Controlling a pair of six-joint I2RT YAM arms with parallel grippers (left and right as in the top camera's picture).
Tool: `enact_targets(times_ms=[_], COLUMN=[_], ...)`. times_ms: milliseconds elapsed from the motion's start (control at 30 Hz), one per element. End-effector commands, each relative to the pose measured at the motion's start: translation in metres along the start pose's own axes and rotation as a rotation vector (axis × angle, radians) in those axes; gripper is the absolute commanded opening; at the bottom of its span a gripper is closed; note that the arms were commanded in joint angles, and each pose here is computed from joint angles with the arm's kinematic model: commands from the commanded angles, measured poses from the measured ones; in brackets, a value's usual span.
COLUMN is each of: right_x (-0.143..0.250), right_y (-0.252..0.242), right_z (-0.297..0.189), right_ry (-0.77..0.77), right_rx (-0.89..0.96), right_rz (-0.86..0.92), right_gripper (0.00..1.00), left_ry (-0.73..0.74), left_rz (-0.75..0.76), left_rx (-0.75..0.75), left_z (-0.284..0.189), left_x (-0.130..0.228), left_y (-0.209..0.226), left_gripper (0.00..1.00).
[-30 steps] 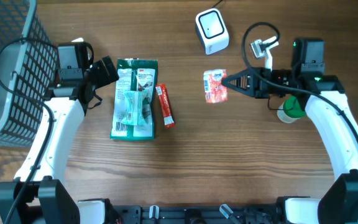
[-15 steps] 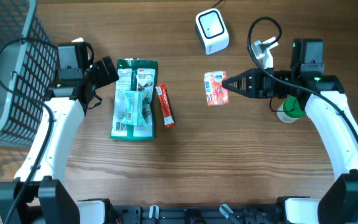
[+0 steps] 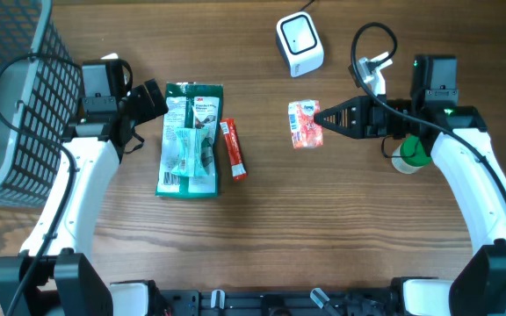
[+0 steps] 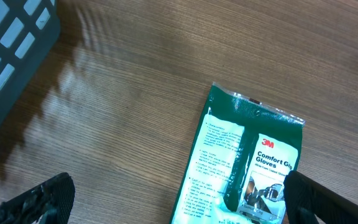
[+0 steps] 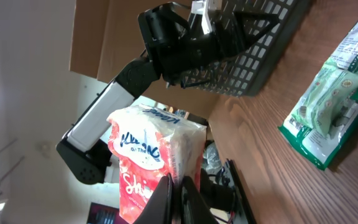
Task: Scan the item barcode
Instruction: 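Lift the Kleenex pack and carry it toward the scanner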
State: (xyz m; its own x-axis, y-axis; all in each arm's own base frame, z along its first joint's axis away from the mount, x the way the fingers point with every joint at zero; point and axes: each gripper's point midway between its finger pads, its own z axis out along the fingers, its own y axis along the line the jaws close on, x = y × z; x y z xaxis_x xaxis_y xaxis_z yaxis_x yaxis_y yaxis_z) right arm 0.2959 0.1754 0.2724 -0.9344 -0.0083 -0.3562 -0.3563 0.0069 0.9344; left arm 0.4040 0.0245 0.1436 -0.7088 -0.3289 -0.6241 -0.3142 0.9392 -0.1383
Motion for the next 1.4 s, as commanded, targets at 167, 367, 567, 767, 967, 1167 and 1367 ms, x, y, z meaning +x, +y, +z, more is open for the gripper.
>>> enact_targets(times_ms=[167, 367, 567, 767, 967, 1167, 1367], right_x=[0.005, 0.014, 0.029, 0.016, -0.033, -0.051, -0.063], right_y=[0.002, -0.092, -0.117, -0.093, 0.002, 0.087, 0.092], right_z=[0.000, -0.010, 0.003, -0.005, -0.039, -0.053, -0.043], right_ry=[-0.002, -0.043, 0.077, 0.110, 0.067, 0.005, 0.063], right_rx=[0.013, 0.589, 0.793, 0.884, 1.095, 1.137, 1.125], right_rz=[0.047, 0.129, -0.043, -0.093, -0.274, -0.465, -0.604], right_gripper=[0.04, 0.04, 0.04, 0.04, 0.04, 0.04, 0.04], left_ry=[-0.016, -0.016, -0.015, -0.016, -0.016, -0.016, -0.016], left_rz=[0.005, 0.005, 0.005, 0.005, 0.005, 0.005, 0.005], left_rx=[-0.007, -0.007, -0.007, -0.007, -0.007, -0.007, -0.007], left_z=[-0.002, -0.002, -0.002, -0.002, -0.002, -0.002, -0.002], left_x=[-0.005, -0.005, -0.005, -0.005, -0.005, -0.005, -0.005], left_y=[0.002, 0.002, 0.002, 0.002, 0.002, 0.002, 0.002], left_gripper=[1.00, 1.00, 1.00, 1.00, 1.00, 1.00, 1.00])
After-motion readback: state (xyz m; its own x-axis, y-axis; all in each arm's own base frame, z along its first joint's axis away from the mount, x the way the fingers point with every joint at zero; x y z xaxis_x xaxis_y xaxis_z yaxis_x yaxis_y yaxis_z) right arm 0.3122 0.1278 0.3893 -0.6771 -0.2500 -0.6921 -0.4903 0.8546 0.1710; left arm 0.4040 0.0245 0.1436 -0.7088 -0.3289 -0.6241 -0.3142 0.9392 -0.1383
